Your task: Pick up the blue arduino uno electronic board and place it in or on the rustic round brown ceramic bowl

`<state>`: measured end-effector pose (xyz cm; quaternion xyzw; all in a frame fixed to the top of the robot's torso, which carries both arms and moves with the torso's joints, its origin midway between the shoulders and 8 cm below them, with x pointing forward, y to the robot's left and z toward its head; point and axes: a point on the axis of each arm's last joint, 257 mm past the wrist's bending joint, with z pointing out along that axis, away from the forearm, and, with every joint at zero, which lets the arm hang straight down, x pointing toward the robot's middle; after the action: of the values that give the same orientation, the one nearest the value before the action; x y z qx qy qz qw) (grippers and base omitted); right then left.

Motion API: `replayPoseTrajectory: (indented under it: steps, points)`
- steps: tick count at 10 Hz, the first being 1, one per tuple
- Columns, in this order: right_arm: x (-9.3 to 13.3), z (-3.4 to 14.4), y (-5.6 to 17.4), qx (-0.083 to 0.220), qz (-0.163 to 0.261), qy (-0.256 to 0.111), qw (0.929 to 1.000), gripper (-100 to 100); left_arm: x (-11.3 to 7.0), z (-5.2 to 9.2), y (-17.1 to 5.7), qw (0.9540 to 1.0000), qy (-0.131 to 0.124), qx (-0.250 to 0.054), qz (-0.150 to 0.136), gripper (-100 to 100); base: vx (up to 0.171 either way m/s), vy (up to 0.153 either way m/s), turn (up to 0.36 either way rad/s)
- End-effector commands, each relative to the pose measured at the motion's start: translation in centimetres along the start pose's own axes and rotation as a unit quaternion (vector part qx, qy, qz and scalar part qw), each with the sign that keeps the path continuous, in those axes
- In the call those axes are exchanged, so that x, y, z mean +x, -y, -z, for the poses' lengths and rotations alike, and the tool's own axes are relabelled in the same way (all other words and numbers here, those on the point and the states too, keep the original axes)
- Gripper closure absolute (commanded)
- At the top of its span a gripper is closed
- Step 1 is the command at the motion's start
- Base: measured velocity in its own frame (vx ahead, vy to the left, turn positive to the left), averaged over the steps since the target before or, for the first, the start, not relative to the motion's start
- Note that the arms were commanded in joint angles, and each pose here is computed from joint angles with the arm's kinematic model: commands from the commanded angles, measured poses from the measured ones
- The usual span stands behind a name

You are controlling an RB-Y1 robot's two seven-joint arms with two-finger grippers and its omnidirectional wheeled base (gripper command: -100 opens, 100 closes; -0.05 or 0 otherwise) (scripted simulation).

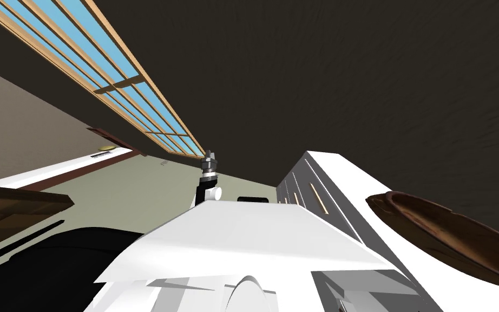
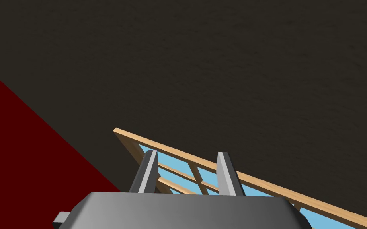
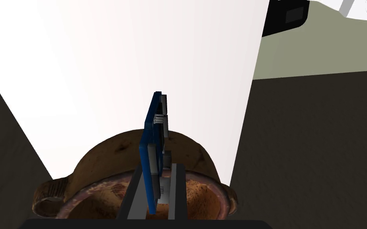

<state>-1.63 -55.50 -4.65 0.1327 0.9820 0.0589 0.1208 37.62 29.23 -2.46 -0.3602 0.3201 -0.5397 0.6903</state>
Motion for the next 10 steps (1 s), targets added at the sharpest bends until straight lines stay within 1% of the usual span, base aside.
replayPoseTrajectory:
  steps: [1,5,10]
  points:
    - [-0.1,0.7,-0.1,0.005,0.000,-0.009,0.9999,100,0.0,0.0,0.0,1.0000,0.000,0.000,0.000,0,0.070,-0.038,-0.057]
    - [-0.8,2.2,-0.4,0.018,0.004,-0.025,0.9995,100,0.0,0.0,0.0,1.0000,0.000,0.000,0.000,0,0.089,-0.035,-0.044]
    - [-2.0,3.7,-1.0,0.032,0.015,-0.038,0.9986,100,0.0,0.0,0.0,1.0000,0.000,0.000,0.000,0,0.074,-0.039,0.004]
